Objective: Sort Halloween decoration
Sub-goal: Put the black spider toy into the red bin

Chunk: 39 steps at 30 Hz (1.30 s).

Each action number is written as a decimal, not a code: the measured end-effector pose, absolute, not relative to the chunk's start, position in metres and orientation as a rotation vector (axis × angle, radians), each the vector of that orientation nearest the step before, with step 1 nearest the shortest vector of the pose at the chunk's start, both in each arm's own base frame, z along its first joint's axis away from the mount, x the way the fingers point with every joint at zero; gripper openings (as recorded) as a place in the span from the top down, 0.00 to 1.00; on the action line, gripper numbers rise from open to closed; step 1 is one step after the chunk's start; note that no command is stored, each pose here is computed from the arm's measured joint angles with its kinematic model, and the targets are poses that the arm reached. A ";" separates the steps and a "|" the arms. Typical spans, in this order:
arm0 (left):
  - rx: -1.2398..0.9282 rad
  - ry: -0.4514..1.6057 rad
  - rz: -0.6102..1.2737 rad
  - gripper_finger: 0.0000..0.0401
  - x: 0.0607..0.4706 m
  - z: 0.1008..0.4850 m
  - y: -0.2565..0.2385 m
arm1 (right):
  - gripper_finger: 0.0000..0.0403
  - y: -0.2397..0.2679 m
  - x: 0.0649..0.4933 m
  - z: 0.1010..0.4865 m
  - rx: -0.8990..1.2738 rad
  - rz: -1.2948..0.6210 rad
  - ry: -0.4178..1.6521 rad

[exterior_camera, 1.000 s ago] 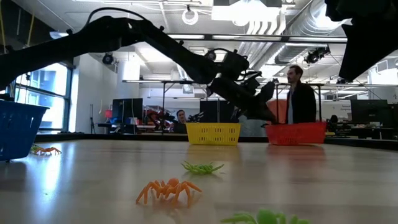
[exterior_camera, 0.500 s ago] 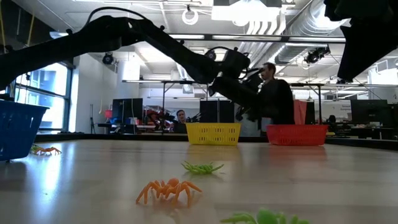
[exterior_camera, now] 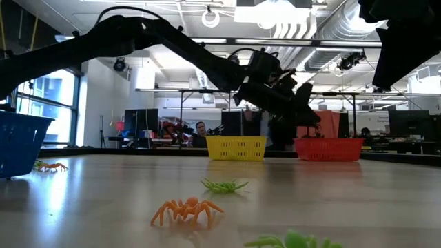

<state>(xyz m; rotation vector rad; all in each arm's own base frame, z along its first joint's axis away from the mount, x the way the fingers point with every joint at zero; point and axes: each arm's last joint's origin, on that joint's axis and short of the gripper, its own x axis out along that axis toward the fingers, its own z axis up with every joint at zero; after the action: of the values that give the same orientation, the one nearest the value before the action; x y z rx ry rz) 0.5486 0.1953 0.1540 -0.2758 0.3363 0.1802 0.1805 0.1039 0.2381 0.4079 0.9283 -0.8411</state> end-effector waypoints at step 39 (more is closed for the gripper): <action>0.704 0.500 0.399 0.64 0.564 0.159 0.147 | 0.68 0.104 0.181 0.238 0.408 -0.834 0.927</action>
<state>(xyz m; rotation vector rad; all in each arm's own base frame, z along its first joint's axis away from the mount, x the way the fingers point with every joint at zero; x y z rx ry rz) 0.5642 0.1470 0.1589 0.7040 0.4999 0.3988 0.1811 0.1043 0.2380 0.4084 0.9269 -0.8340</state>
